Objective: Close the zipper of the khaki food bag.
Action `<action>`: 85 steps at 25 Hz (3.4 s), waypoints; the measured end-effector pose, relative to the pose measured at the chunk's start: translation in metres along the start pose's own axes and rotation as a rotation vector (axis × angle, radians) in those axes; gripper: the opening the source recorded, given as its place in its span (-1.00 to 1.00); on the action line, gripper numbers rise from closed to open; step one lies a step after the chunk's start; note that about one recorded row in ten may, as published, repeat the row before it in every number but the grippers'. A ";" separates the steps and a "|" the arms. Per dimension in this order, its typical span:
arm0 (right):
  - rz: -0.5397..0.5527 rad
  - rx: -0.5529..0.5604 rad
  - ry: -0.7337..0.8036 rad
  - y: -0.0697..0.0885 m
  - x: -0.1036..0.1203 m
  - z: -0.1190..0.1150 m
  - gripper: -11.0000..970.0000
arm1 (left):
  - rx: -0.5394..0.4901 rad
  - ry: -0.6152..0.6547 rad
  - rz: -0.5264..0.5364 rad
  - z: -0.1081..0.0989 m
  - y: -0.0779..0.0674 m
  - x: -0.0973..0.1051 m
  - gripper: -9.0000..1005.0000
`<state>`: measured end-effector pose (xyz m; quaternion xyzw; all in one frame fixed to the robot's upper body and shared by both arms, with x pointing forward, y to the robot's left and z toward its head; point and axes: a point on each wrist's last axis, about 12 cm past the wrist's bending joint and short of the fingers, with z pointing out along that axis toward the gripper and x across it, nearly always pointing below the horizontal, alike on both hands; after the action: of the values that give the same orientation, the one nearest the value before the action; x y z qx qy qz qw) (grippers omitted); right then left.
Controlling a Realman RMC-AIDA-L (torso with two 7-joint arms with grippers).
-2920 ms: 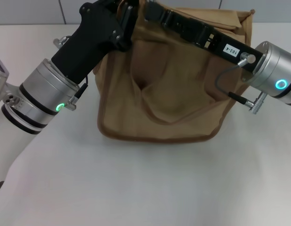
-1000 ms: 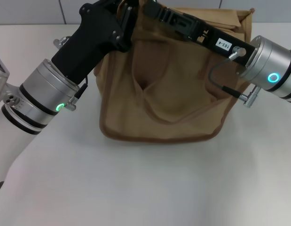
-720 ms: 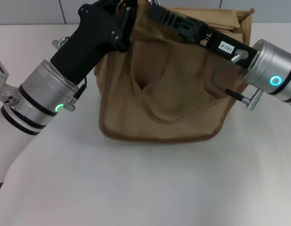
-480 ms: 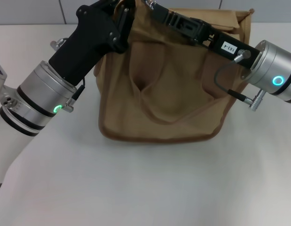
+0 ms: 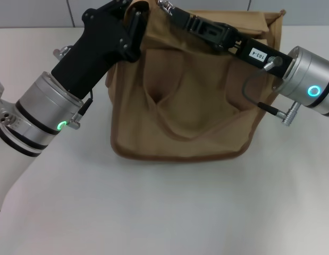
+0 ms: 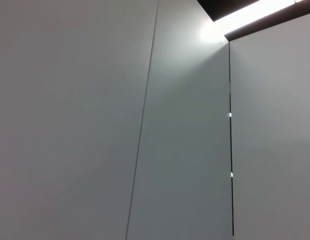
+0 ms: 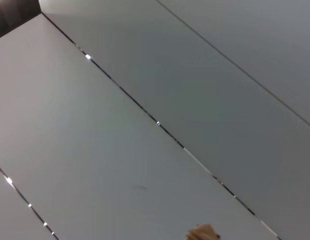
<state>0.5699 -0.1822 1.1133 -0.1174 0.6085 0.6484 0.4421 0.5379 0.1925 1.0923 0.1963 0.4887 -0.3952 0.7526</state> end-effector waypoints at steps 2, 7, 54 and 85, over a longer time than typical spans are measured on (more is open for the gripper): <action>0.004 0.011 -0.010 -0.001 0.001 -0.004 -0.97 | -0.003 -0.013 -0.006 -0.003 0.000 -0.001 -0.64; 0.013 0.021 -0.019 -0.001 0.000 -0.010 -0.97 | -0.010 -0.022 -0.001 -0.006 0.000 -0.003 -0.64; -0.289 0.141 -0.261 0.017 0.023 -0.116 -0.52 | -0.185 0.087 0.078 -0.070 0.005 0.004 -0.62; -0.660 -0.174 0.087 0.048 0.077 -0.118 0.57 | 0.234 0.400 -0.002 -0.173 -0.026 -0.027 0.61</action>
<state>0.4448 -0.2483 1.0659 -0.3731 0.4983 0.5143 0.5899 0.4119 0.3053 1.0416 0.3563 0.5792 -0.4030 0.6125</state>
